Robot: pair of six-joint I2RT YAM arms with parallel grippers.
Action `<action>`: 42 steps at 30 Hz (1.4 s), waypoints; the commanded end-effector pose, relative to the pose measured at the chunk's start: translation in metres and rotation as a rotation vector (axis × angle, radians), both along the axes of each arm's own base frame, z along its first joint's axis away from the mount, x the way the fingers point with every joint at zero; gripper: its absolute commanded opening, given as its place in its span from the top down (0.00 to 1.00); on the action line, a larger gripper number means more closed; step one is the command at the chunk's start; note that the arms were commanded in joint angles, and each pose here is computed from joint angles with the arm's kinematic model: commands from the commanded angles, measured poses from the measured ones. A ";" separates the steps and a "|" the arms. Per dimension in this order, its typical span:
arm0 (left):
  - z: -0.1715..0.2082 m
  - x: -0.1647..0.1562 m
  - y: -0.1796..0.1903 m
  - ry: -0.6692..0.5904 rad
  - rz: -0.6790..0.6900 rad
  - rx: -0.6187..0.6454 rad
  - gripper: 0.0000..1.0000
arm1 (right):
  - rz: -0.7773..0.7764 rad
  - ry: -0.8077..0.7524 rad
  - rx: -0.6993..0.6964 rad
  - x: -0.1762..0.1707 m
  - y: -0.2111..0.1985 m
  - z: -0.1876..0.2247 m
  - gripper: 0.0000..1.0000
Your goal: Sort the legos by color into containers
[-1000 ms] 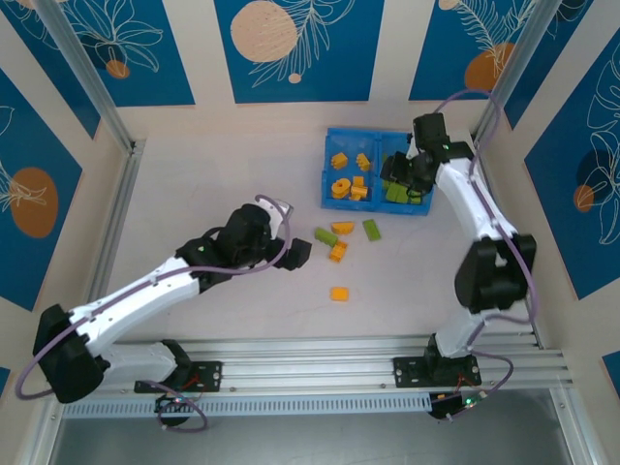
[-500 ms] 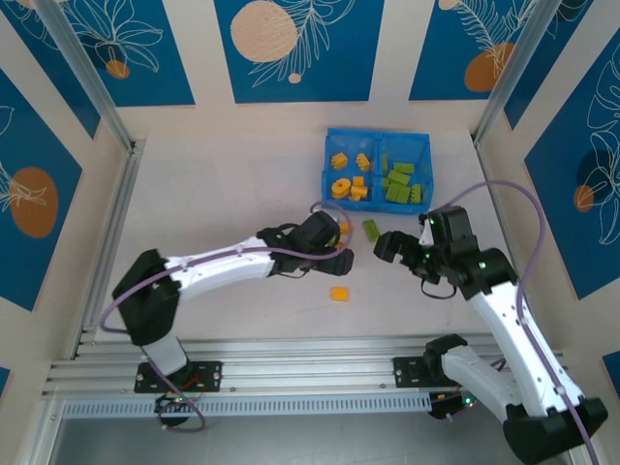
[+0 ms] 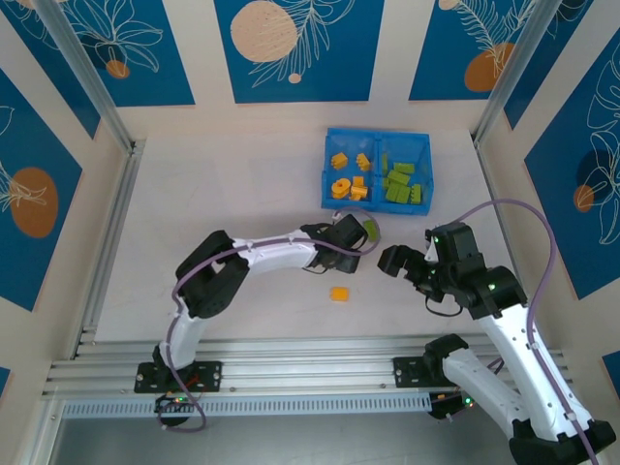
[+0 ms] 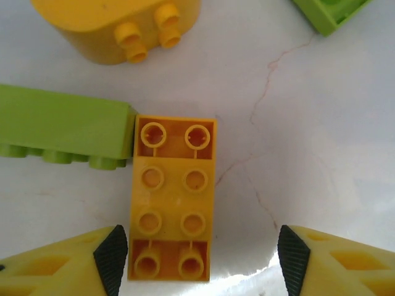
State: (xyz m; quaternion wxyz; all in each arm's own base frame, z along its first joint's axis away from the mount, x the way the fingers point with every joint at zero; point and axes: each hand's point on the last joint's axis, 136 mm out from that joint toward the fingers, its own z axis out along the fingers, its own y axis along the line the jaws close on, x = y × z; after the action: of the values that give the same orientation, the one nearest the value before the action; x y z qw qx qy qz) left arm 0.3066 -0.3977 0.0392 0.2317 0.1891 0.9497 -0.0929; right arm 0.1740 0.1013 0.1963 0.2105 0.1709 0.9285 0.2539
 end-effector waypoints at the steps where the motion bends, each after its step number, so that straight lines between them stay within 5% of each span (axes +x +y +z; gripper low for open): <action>1: -0.012 0.008 0.006 0.014 0.003 0.045 0.41 | -0.002 0.004 0.006 0.000 0.002 0.004 0.00; 10: -0.013 0.001 0.001 0.026 -0.048 0.017 0.71 | -0.012 -0.010 0.041 -0.001 0.004 0.008 0.00; 19: 0.103 0.003 -0.003 -0.135 -0.104 -0.163 0.74 | -0.084 -0.093 0.061 0.001 -0.005 0.032 0.00; 24: 0.149 0.053 -0.002 -0.279 -0.065 -0.133 0.74 | -0.142 -0.165 0.074 0.005 -0.012 0.044 0.00; 30: 0.154 0.139 -0.014 -0.382 0.013 -0.089 0.74 | -0.159 -0.150 0.083 0.001 -0.014 0.042 0.00; 39: 0.140 0.237 -0.047 -0.489 0.056 -0.228 0.75 | -0.183 -0.158 0.100 -0.016 -0.021 0.042 0.01; 42: 0.149 0.254 -0.050 -0.547 0.071 -0.290 0.64 | -0.180 -0.141 0.101 -0.022 -0.022 0.039 0.01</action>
State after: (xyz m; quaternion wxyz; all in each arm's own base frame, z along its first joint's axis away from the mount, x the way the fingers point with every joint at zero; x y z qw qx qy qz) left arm 0.5422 -0.4431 0.1409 0.4511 0.1497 0.8703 -0.1291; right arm 0.1604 0.0820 0.2375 0.2981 0.2339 0.8775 0.2940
